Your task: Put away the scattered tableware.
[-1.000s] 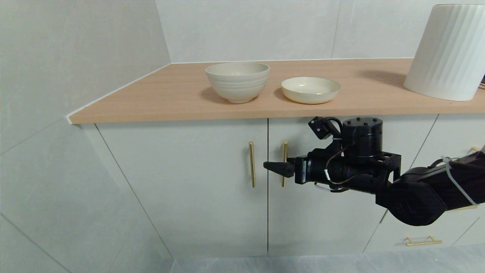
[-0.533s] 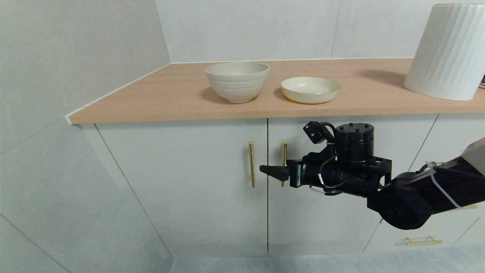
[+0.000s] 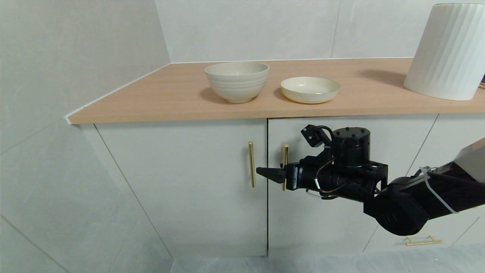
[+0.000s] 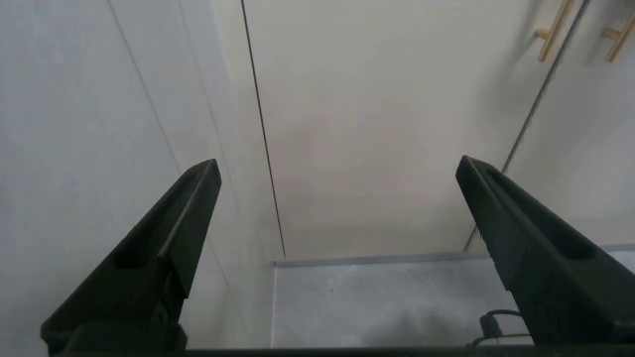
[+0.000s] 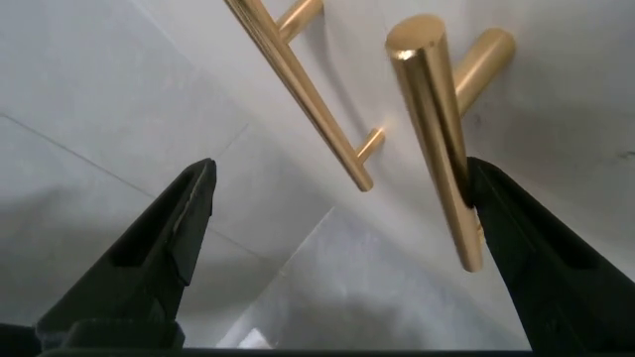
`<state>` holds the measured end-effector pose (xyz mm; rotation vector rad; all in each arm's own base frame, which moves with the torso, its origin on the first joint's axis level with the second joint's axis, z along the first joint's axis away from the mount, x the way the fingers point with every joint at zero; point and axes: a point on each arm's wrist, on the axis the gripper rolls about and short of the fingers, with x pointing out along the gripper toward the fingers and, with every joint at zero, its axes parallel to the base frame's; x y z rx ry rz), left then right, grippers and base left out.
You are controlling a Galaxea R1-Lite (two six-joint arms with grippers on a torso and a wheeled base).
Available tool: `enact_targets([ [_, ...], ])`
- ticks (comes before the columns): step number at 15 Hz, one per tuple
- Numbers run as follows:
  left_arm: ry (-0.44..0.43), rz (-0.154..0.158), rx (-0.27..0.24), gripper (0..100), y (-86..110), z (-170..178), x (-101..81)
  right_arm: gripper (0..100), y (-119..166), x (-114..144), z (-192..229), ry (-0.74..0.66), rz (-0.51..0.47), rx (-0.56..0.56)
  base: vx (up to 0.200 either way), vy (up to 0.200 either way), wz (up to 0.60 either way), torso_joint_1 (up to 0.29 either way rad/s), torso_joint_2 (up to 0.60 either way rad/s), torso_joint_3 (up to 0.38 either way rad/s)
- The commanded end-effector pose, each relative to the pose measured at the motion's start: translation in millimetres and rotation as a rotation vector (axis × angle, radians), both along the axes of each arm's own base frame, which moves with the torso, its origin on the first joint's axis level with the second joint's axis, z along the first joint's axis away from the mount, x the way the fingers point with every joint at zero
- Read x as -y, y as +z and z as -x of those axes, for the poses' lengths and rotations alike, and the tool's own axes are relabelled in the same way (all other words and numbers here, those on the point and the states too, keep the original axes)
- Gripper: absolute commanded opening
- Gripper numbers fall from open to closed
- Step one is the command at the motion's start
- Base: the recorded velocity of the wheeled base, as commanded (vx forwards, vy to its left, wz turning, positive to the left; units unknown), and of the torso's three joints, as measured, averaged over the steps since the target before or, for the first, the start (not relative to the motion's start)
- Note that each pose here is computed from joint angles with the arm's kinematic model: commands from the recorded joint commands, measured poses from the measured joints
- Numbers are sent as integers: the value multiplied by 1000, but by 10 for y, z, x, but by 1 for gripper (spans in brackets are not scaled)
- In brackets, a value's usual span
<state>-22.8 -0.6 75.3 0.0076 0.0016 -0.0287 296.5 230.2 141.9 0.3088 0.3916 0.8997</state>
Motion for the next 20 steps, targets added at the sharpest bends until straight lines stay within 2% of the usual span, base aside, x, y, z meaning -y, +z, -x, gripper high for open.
enact_targets([
  [1, 0, 0, -1, 100, 1, -1, 0, 100, 78, 5, 73, 15, -19, 5, 0, 0, 0, 0, 0, 0],
  [7, 1, 0, -1, 100, 1, -1, 0, 100, 203, 178, 339, 38, -24, 8, 0, 0, 0, 0, 0, 0],
  [11, 0, 0, -1, 100, 1, -1, 0, 100, 290, 318, 655, 141, -38, 2, 0, 0, 0, 0, 0, 0],
  [15, 1, 2, -1, 100, 1, -1, 0, 100, 275, 486, 969, 184, -30, -15, 0, 0, 0, 0, 0, 0],
  [18, 1, 0, -1, 100, 1, -1, 0, 100, 274, 520, 1022, 187, -29, -16, 0, 0, 0, 0, 0, 0],
  [19, 3, 0, 9, 100, 12, -1, -1, 100, 269, 525, 1027, 187, -27, -18, 0, 0, 0, 0, 0, 0],
  [20, 1, 3, 60, 100, 63, 1, 0, 100, 227, 536, 1040, 186, -20, -34, 0, 0, 0, 0, 0, 0],
])
